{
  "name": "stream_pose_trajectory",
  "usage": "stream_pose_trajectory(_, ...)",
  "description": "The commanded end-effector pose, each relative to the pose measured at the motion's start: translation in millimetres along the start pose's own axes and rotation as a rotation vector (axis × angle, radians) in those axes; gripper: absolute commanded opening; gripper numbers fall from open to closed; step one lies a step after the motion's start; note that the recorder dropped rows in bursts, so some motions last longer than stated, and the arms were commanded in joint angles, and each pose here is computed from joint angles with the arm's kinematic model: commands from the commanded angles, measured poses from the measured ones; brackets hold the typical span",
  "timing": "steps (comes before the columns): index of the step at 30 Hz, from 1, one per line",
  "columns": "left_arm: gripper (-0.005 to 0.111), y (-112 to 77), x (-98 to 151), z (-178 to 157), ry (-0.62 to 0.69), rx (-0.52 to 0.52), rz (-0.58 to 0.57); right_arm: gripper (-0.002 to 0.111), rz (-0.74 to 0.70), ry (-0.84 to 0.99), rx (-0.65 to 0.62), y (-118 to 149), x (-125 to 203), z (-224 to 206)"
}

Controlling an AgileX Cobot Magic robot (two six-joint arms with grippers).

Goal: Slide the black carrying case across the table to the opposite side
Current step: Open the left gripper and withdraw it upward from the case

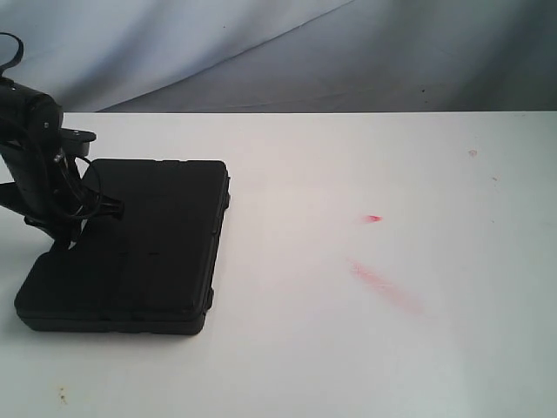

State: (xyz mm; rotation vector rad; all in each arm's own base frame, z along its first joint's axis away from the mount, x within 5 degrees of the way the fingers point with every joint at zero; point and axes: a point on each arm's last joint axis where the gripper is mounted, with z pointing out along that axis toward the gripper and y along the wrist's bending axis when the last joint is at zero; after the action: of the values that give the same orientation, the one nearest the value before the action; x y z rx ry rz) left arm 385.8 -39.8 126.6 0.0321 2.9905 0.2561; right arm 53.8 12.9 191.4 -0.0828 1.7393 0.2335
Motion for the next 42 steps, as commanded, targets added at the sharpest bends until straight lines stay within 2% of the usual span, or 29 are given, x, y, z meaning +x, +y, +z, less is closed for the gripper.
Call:
stream_pose_trajectory(1, 0.014, 5.4, 3, 2, 0.022, -0.029, 0.004, 0.000, 0.008, -0.003, 0.002, 0, 1, 0)
stream_pose_trajectory(6, 0.025, 5.6, 4, 2, 0.029, -0.031, 0.012, 0.000, 0.008, -0.003, 0.002, 0, 1, 0)
stream_pose_trajectory(15, 0.025, 4.1, 3, -4, 0.008, -0.002, 0.032, 0.000, 0.008, -0.003, 0.002, 0, 1, 0)
stream_pose_trajectory(27, 0.025, 12.1, -2, -63, -0.162, 0.044, 0.011, 0.000, 0.008, -0.003, 0.002, 0, 1, 0)
stream_pose_trajectory(33, 0.021, 19.6, 7, -126, -0.317, 0.108, 0.027, 0.000, 0.008, -0.003, 0.002, 0, 1, 0)
stream_pose_trajectory(37, 0.002, 23.9, 23, -166, -0.443, 0.161, 0.058, 0.000, 0.008, -0.003, 0.002, 0, 1, 0)
stream_pose_trajectory(40, 0.000, 30.3, 55, -202, -0.675, 0.190, 0.098, 0.000, 0.008, -0.003, 0.002, 0, 1, 0)
stream_pose_trajectory(41, 0.000, 31.3, 60, -206, -0.717, 0.192, 0.100, 0.000, 0.008, -0.003, 0.002, 0, 1, 0)
stream_pose_trajectory(42, 0.000, 34.6, 76, -215, -0.812, 0.187, 0.098, 0.000, 0.008, -0.003, 0.002, 0, 1, 0)
